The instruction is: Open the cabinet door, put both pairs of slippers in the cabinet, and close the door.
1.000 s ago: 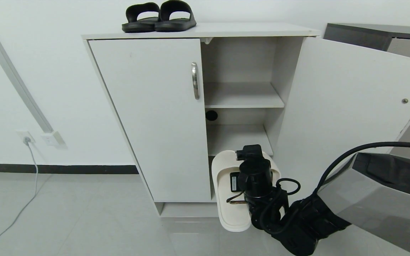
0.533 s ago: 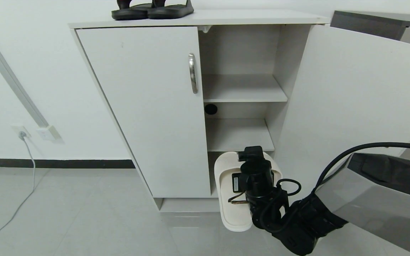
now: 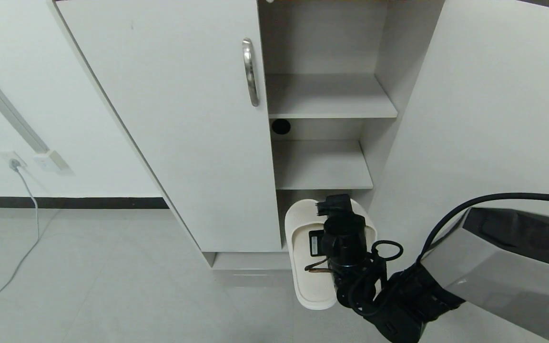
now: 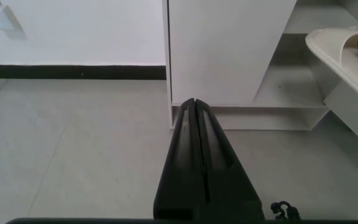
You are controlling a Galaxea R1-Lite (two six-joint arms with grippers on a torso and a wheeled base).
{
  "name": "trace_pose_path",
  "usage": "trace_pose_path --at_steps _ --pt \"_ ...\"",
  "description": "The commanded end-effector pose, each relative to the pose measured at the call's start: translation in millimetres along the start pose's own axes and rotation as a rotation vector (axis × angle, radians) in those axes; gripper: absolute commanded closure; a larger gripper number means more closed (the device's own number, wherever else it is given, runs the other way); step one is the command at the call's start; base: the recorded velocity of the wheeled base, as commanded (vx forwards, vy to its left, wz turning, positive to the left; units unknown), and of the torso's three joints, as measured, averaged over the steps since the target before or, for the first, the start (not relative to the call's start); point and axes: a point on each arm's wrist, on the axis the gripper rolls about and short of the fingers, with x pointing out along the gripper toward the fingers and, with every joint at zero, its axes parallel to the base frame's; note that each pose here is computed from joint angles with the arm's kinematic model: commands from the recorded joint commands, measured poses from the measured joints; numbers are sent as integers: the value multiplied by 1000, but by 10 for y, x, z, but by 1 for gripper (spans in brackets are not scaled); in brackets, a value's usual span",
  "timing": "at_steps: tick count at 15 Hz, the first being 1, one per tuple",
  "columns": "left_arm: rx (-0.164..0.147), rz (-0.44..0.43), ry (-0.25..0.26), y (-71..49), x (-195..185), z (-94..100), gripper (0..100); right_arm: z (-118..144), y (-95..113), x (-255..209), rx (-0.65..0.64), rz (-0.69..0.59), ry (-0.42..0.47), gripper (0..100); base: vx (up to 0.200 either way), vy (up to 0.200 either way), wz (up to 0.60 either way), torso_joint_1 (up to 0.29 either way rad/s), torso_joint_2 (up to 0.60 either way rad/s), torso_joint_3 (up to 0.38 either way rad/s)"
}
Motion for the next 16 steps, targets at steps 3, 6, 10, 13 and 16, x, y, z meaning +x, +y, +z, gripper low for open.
trace_pose_path --at_steps 3,6,10,13,16 --pt "0 1 2 0 1 0 100 105 -46 -77 -31 5 -135 100 0 0 0 4 1 -28" --pt "0 1 2 0 1 0 100 126 -79 -51 -22 -6 -148 100 0 0 0 0 0 0" --pt "-2 1 2 0 1 0 100 121 -167 -9 -20 -29 -148 100 0 0 0 0 0 0" --pt "-2 1 2 0 1 0 100 97 -250 30 -24 -52 -142 100 0 0 0 0 0 0" --pt "-2 1 2 0 1 0 100 102 -317 74 -24 -72 -141 100 0 0 0 0 0 0"
